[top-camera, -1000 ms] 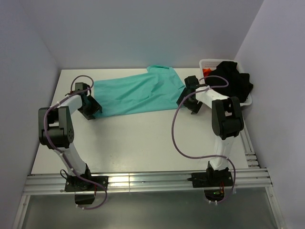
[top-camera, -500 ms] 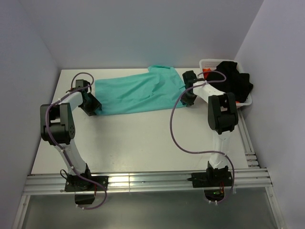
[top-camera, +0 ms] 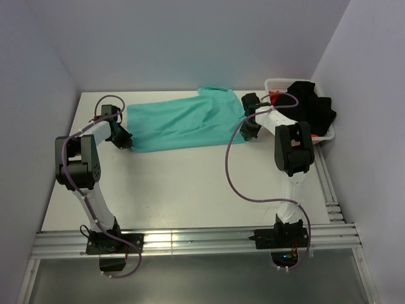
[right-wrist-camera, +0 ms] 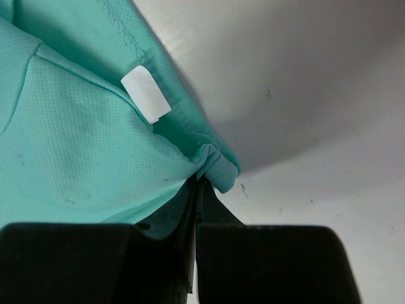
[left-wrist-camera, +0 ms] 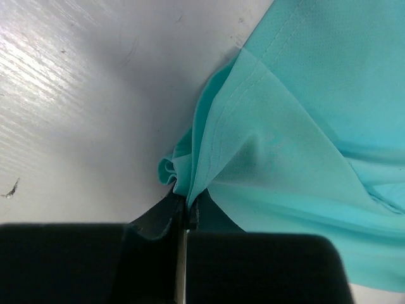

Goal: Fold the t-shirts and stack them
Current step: Fold the flattened tshirt in 1/3 of the way

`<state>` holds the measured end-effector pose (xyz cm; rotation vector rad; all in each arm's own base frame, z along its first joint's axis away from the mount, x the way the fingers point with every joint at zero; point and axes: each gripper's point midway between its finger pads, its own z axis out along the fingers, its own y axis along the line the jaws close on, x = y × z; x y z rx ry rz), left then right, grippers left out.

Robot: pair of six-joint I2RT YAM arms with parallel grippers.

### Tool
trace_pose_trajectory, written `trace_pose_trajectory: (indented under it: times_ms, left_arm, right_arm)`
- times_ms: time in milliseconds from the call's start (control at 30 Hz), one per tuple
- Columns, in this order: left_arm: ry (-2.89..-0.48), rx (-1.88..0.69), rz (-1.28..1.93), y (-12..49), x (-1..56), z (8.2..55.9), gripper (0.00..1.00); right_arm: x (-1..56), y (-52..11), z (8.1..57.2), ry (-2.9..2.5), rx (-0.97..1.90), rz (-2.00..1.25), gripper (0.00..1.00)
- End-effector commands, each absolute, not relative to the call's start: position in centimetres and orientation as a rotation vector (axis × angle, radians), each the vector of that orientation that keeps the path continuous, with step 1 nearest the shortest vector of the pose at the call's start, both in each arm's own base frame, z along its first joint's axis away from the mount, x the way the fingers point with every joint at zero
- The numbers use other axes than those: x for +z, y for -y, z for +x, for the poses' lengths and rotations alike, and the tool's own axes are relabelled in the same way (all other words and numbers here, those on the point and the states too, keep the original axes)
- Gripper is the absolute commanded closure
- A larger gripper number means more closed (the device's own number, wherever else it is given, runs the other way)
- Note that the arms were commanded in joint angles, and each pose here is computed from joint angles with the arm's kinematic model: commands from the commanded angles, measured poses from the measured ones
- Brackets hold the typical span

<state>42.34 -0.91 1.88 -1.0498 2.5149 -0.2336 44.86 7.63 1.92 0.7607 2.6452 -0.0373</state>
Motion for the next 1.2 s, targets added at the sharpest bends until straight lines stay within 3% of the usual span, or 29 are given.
trace_pose_trajectory:
  times_ms: [0,167,800,967,1167]
  left_arm:
    - [-2.615,-0.092,-1.097,0.1,-2.2,39.3,1.00]
    - [-2.604,-0.081,-1.083,0.0,-0.6,38.3,1.00]
    - [-2.560,-0.073,-1.164,1.4,3.5,25.3,1.00]
    - [-2.511,-0.148,-1.148,3.6,6.0,24.5,1.00]
    - [-2.501,-0.152,-1.167,4.2,6.7,22.7,1.00]
  right_arm:
    - [2.7,-5.8,42.4,-2.666,-0.132,0.751,1.00]
    - [3.4,-5.0,38.6,-2.664,-0.141,0.773,1.00]
    - [3.8,-3.3,21.3,-2.697,-0.056,0.821,1.00]
    - [7.1,-5.3,20.8,-2.636,0.084,0.842,1.00]
    - [7.2,-4.7,18.4,-2.648,0.059,0.859,1.00]
